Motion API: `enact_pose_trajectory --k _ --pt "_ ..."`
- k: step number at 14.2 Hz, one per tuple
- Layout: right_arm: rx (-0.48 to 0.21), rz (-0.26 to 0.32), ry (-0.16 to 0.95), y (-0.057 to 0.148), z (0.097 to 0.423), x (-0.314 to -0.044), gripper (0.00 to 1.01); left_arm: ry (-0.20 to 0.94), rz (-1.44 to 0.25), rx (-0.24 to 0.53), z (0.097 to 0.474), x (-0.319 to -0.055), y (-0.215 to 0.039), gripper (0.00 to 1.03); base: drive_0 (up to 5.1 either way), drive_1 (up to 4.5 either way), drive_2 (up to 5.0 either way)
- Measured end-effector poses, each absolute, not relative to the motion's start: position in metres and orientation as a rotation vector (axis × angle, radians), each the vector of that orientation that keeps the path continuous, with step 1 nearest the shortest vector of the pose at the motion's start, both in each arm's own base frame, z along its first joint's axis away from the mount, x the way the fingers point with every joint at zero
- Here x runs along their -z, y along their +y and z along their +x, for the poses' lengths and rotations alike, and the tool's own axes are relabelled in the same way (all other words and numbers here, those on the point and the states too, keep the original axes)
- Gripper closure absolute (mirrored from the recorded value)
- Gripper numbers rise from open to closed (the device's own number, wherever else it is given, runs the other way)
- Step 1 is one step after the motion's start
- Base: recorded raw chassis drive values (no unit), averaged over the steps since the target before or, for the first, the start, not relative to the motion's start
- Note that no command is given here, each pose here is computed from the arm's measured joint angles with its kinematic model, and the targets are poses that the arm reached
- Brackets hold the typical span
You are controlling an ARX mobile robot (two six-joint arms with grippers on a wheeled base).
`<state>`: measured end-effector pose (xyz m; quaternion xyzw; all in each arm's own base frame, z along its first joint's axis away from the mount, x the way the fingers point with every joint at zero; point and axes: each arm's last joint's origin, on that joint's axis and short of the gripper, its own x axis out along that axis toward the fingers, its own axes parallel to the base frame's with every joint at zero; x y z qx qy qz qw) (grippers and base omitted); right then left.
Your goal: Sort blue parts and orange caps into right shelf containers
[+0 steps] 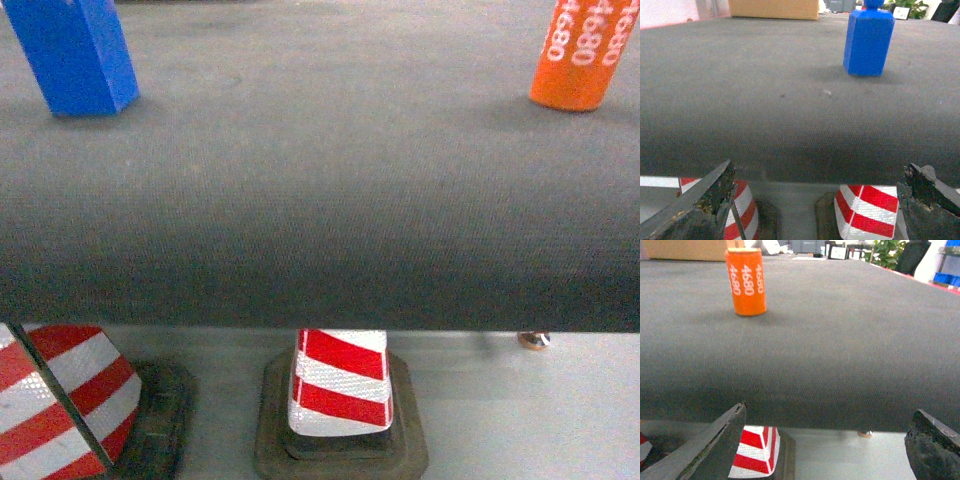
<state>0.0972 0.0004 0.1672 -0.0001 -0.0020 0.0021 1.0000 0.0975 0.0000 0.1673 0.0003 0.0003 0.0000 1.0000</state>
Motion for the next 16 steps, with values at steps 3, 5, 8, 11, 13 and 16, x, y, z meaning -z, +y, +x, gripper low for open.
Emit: enact_pose_trajectory --k 3,5,8,11,13,16 --pt "-0.004 0.001 -0.004 0.0004 0.0972 -0.1672 0.03 0.001 0.001 0.001 0.0975 -0.1673 0.0000 0.05 0.0 0.00 0.0" --pt "-0.005 0.000 -0.003 0.0004 0.0972 -0.1671 0.03 0.000 0.000 -0.002 0.0975 -0.1674 0.0000 0.05 0.0 0.00 0.0" --pt "-0.005 0.000 -0.003 0.0004 0.0972 -0.1671 0.03 0.001 0.000 -0.001 0.0975 -0.1673 0.0000 0.05 0.0 0.00 0.0" --pt "-0.005 0.001 -0.008 0.0004 0.0972 -0.1676 0.03 -0.003 0.000 0.000 0.0975 -0.1677 0.0000 0.05 0.0 0.00 0.0" --pt "-0.005 0.001 -0.002 0.0004 0.0972 -0.1670 0.03 0.001 0.000 -0.001 0.0974 -0.1674 0.0000 0.05 0.0 0.00 0.0" --pt "-0.004 0.001 -0.003 0.0004 0.0972 -0.1671 0.03 0.000 0.001 0.000 0.0974 -0.1675 0.0000 0.05 0.0 0.00 0.0"
